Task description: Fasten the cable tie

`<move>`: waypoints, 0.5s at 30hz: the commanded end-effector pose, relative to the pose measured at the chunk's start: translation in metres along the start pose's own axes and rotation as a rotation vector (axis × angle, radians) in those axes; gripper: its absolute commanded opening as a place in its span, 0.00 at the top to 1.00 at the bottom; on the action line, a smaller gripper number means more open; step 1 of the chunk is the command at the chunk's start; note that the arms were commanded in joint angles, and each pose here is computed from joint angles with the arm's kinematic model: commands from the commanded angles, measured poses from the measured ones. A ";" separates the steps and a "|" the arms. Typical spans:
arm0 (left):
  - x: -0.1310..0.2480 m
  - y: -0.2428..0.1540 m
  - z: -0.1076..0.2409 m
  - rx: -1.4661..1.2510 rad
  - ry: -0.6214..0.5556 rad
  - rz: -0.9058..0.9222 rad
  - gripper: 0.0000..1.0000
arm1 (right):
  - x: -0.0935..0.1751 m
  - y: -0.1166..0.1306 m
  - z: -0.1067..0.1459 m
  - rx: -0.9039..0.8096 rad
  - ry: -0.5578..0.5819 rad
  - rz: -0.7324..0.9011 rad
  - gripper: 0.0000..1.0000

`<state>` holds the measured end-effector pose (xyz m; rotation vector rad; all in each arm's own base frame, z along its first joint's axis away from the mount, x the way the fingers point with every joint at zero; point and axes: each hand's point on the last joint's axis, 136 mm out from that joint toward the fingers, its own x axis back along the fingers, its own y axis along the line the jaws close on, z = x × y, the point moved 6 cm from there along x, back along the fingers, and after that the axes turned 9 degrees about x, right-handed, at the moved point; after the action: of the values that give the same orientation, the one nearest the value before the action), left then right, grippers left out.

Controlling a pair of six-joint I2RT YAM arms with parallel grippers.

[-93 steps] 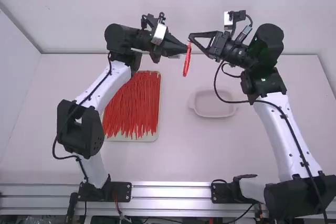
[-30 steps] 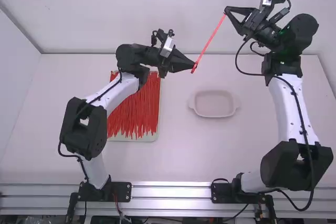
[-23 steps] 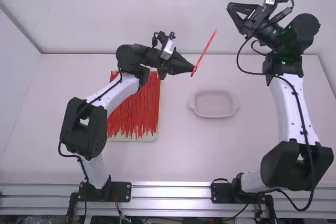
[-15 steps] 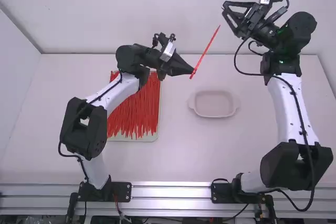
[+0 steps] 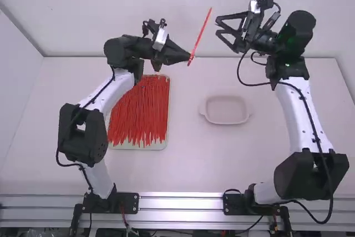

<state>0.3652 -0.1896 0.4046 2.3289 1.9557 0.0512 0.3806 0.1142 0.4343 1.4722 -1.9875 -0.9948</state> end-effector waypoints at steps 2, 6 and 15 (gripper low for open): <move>0.002 0.000 -0.018 -0.046 -0.034 -0.032 0.98 | -0.019 0.019 0.007 0.094 0.042 -0.052 0.02; 0.002 0.000 -0.021 -0.064 -0.040 -0.036 0.98 | -0.040 0.027 0.017 0.119 0.056 -0.076 0.02; 0.012 0.002 -0.035 -0.103 -0.045 -0.066 0.98 | -0.053 0.033 0.024 0.119 0.068 -0.093 0.14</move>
<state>0.3690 -0.1807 0.4252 2.2324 1.9653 0.0714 0.3599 0.1792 0.4355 1.6316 -1.9344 -0.8786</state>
